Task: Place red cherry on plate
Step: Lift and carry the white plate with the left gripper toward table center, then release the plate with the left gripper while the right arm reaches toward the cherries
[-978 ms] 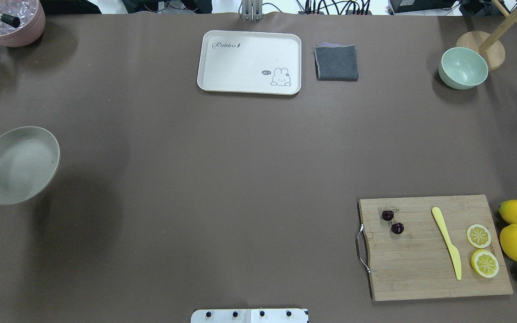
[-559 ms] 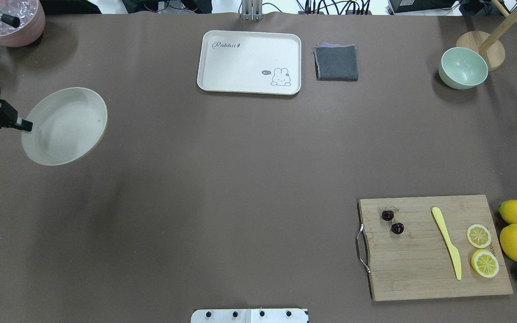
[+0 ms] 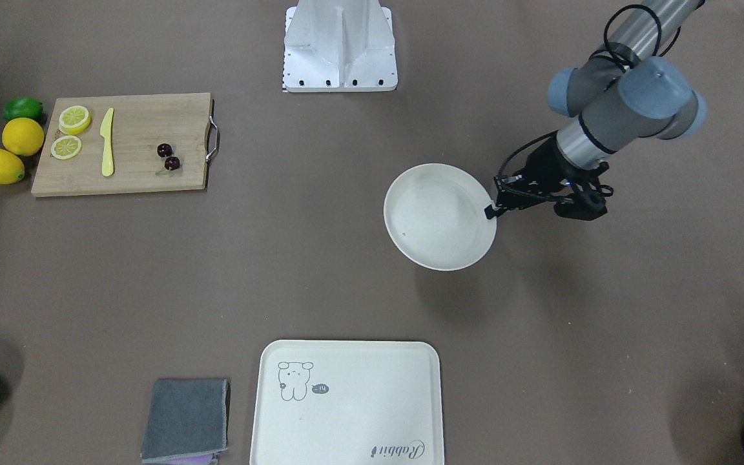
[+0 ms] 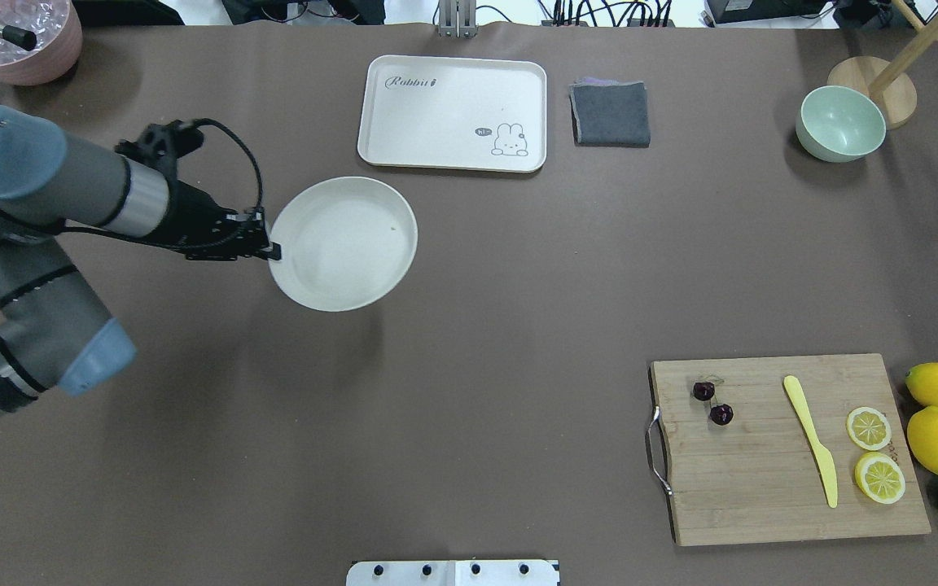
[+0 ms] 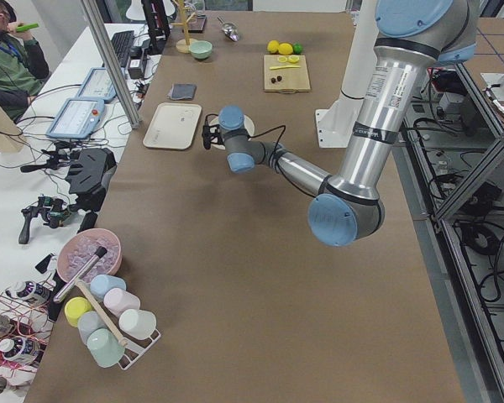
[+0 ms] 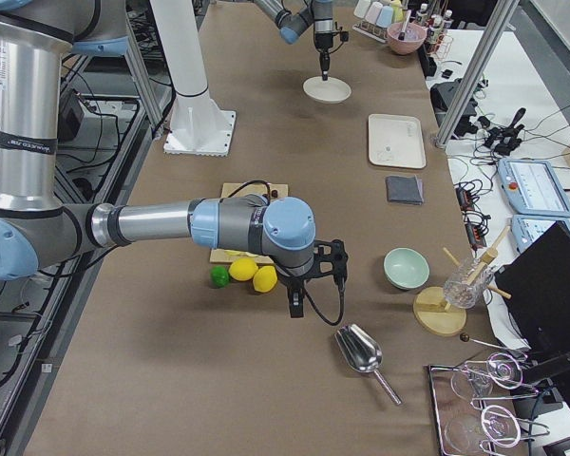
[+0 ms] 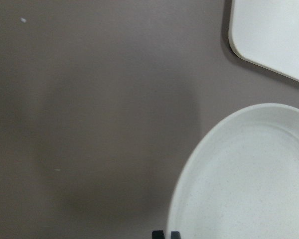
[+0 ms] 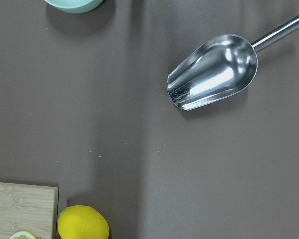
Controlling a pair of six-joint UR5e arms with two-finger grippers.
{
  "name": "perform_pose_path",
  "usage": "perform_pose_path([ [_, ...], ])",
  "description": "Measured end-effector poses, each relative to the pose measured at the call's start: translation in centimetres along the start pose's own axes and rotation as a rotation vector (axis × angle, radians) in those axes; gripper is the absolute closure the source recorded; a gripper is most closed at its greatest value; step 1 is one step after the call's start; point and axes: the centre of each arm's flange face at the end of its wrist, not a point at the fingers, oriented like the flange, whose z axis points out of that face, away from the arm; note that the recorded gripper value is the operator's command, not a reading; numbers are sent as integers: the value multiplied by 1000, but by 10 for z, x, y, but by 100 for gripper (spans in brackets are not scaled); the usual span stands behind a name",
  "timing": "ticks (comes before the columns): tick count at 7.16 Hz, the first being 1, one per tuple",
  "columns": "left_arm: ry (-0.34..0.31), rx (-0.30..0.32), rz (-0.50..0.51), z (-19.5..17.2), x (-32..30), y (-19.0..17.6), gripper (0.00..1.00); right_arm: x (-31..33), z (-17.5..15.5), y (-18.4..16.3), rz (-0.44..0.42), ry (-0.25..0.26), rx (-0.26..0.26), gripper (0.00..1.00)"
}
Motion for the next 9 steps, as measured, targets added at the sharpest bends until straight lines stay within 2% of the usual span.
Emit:
perform_pose_path([
  [2, -31, 27, 8, 63, 62, 59, 100, -1, 1, -1, 4, 0, -1, 0],
  [3, -54, 32, 9, 83, 74, 80, 100, -2, 0, -2, 2, -3, -1, 0],
  [4, -72, 29, 11, 94, 77, 93, 82, -4, 0, -2, 0, -13, 1, 0],
  [5, -82, 21, 14, 102, 78, 103, 3, -9, 0, -6, -9, -25, 5, 0],
  [7, -91, 37, 16, 106, 77, 106, 2, -48, -2, -24, -54, -42, 8, 0],
  [9, -103, 107, 46, 96, 71, 85, 2, -136, 18, -41, -99, -75, 9, 0],
])
